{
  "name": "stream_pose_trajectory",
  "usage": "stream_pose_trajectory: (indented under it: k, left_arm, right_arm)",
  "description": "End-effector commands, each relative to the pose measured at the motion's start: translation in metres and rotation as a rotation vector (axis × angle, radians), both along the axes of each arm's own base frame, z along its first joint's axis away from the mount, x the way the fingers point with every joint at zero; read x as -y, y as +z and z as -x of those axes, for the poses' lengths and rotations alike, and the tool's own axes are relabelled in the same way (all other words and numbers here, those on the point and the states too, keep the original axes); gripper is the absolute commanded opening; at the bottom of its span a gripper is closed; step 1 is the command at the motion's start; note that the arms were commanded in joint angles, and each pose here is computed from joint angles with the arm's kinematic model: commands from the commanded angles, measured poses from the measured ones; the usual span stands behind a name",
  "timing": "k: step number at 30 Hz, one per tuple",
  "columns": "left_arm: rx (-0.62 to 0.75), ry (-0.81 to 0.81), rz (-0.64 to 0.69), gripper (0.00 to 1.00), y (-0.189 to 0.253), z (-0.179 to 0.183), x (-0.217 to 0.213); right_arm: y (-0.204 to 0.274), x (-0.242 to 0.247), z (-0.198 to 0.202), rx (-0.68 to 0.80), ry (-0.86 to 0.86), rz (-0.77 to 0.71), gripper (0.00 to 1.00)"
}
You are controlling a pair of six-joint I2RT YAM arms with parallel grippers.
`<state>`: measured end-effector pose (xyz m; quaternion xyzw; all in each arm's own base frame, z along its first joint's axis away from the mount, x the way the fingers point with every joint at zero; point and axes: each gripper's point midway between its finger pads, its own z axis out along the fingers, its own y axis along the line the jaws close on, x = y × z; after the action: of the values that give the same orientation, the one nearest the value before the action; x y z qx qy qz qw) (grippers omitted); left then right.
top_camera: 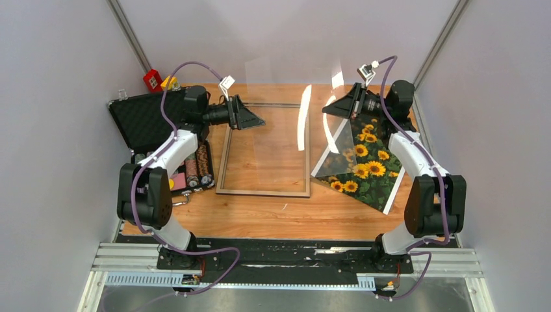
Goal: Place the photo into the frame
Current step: Place the photo frame item in the photo frame.
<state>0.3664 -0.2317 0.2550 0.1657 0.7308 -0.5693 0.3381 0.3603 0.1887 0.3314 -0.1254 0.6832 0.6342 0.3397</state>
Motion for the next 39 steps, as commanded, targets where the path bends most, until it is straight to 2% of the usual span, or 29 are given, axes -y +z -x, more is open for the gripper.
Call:
stream_pose_trajectory:
  k: [1, 8, 22, 27, 36, 39]
  left_arm:
    - [0.105, -0.043, 0.085, 0.83, 0.043, 0.017, 0.001]
    - [0.09, -0.059, 0.096, 0.67, 0.043, 0.031, 0.004]
    - [0.075, -0.065, 0.113, 0.47, 0.053, 0.04, 0.005]
    - [0.069, -0.059, 0.116, 0.36, 0.056, 0.04, 0.005]
    - [0.058, -0.034, 0.097, 0.26, 0.05, 0.032, 0.005]
    - [0.054, -0.02, 0.085, 0.18, 0.047, 0.029, 0.005]
  right_arm:
    - [0.019, 0.0, 0.004, 0.093, -0.038, -0.026, 0.0]
    - [0.012, 0.001, 0.0, 0.098, -0.061, -0.035, 0.0]
    - [-0.006, 0.003, -0.004, 0.108, -0.112, -0.017, 0.0]
    - [-0.011, 0.004, -0.003, 0.111, -0.132, -0.014, 0.0]
    - [-0.014, 0.005, 0.003, 0.123, -0.154, -0.008, 0.0]
    - [-0.014, 0.005, 0.006, 0.126, -0.156, -0.008, 0.0]
